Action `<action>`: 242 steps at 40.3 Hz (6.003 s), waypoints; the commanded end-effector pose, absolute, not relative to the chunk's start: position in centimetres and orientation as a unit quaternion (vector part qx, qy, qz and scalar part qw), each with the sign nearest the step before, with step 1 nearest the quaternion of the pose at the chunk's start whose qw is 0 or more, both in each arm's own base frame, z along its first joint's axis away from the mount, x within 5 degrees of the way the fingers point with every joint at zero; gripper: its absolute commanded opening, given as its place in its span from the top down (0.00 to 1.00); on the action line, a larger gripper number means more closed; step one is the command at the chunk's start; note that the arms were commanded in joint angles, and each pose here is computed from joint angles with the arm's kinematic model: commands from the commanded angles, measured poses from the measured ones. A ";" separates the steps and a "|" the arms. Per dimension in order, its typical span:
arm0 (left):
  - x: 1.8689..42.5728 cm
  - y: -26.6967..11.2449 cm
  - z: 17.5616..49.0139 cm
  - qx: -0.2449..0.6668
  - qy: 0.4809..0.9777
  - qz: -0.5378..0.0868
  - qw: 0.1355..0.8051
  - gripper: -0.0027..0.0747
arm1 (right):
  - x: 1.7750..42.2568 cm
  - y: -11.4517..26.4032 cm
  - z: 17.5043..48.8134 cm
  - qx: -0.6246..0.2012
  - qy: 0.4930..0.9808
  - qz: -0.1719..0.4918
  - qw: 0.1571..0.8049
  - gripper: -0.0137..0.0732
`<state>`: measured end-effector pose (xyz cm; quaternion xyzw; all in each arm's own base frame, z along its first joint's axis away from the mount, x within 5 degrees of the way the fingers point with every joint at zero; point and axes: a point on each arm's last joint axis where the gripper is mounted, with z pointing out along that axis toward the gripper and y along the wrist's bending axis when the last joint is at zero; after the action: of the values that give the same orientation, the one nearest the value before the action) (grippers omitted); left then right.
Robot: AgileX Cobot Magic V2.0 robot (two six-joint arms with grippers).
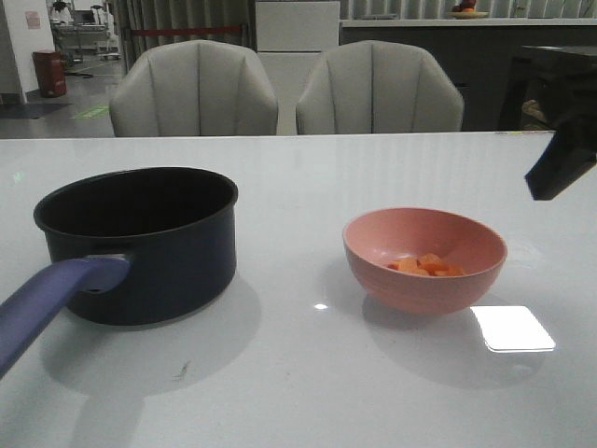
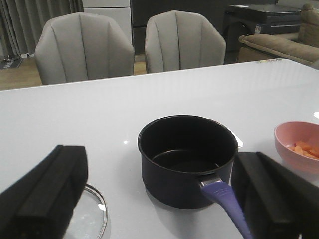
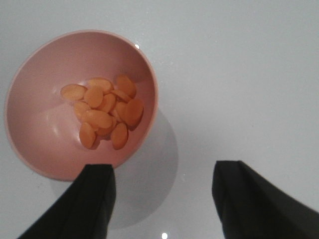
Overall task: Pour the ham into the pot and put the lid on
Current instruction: 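Reach the right gripper to the pink bowl rim and grasp it, then lift the pink bowl and carry it over the saucepan with the right gripper, then tilt the pink bowl with the right gripper to pour carrots into the saucepan, then carry the empty bowl back and set it on the table with the right gripper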
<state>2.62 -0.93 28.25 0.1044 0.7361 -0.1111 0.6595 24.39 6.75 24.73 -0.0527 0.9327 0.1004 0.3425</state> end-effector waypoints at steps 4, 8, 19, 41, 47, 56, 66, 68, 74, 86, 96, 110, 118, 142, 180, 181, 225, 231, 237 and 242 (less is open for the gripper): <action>2.6 -0.9 29.7 0.102 0.702 -0.120 0.694 0.16 | 28.1 7.8 25.3 -0.039 0.926 0.113 0.359 0.24; 2.6 -0.9 29.7 0.102 0.702 -0.120 0.694 0.16 | 29.7 8.3 24.3 -0.028 0.932 0.119 0.341 0.24; 2.6 -0.9 29.7 0.102 0.702 -0.120 0.694 0.16 | 32.9 9.2 20.7 -0.024 0.953 0.113 0.280 0.38; 2.6 -0.9 29.7 0.102 0.702 -0.120 0.694 0.16 | 34.2 10.1 24.3 -0.034 0.943 0.136 0.302 0.68; 2.6 -0.9 29.7 0.102 0.702 -0.120 0.694 0.16 | 33.8 12.0 29.7 -0.086 0.915 0.153 0.362 0.68; 2.6 -0.9 29.7 0.102 0.702 -0.120 0.694 0.16 | 32.4 17.1 35.1 -0.166 0.860 0.191 0.444 0.68; 2.6 -0.9 29.7 0.102 0.702 -0.120 0.694 0.16 | 31.3 22.4 36.2 -0.219 0.748 0.212 0.590 0.68; 2.6 -0.9 29.7 0.102 0.702 -0.120 0.694 0.16 | 31.2 23.2 36.2 -0.221 0.716 0.210 0.628 0.68; 2.6 -0.9 29.7 0.102 0.702 -0.120 0.694 0.16 | 30.6 25.6 34.8 -0.262 0.637 0.176 0.703 0.68; 2.6 -0.9 29.7 0.102 0.702 -0.120 0.694 0.16 | 30.9 29.5 30.4 -0.344 0.567 0.064 0.746 0.69; 2.6 -0.9 29.7 0.102 0.702 -0.120 0.694 0.16 | 30.7 31.1 28.1 -0.339 0.472 -0.106 0.807 0.69; 2.6 -0.9 29.7 0.102 0.702 -0.120 0.694 0.16 | 30.1 33.0 24.5 -0.392 0.308 -0.241 0.833 0.69; 2.6 -0.9 29.7 0.102 0.702 -0.120 0.694 0.16 | 30.3 33.0 24.2 -0.374 0.335 -0.203 0.841 0.69; 2.6 -0.9 29.7 0.102 0.702 -0.120 0.694 0.16 | 29.2 29.9 30.4 -0.282 0.674 0.141 0.668 0.69; 2.6 -0.9 29.7 0.102 0.702 -0.120 0.694 0.16 | 33.1 10.6 30.8 -0.223 0.893 0.120 0.372 0.69; 2.6 -0.9 29.7 0.102 0.702 -0.120 0.694 0.16 | 33.3 10.3 30.6 -0.213 0.898 0.121 0.366 0.69; 2.6 -0.9 29.7 0.102 0.702 -0.120 0.694 0.16 | 35.8 9.7 27.4 -0.135 0.920 0.130 0.344 0.37; 2.6 -0.9 29.7 0.102 0.702 -0.120 0.694 0.16 | 33.2 9.1 32.2 -0.146 0.895 0.128 0.402 0.37; 2.6 -0.9 29.7 0.102 0.702 -0.120 0.694 0.16 | 29.2 8.2 36.4 -0.151 0.863 0.128 0.465 0.37; 2.6 -0.9 29.7 0.102 0.702 -0.120 0.694 0.16 | 26.2 7.3 38.4 -0.141 0.832 0.124 0.521 0.37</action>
<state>2.63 -0.93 28.28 0.1043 0.7348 -0.1110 0.6610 28.20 8.17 35.21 -0.1508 0.8749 0.1334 0.4404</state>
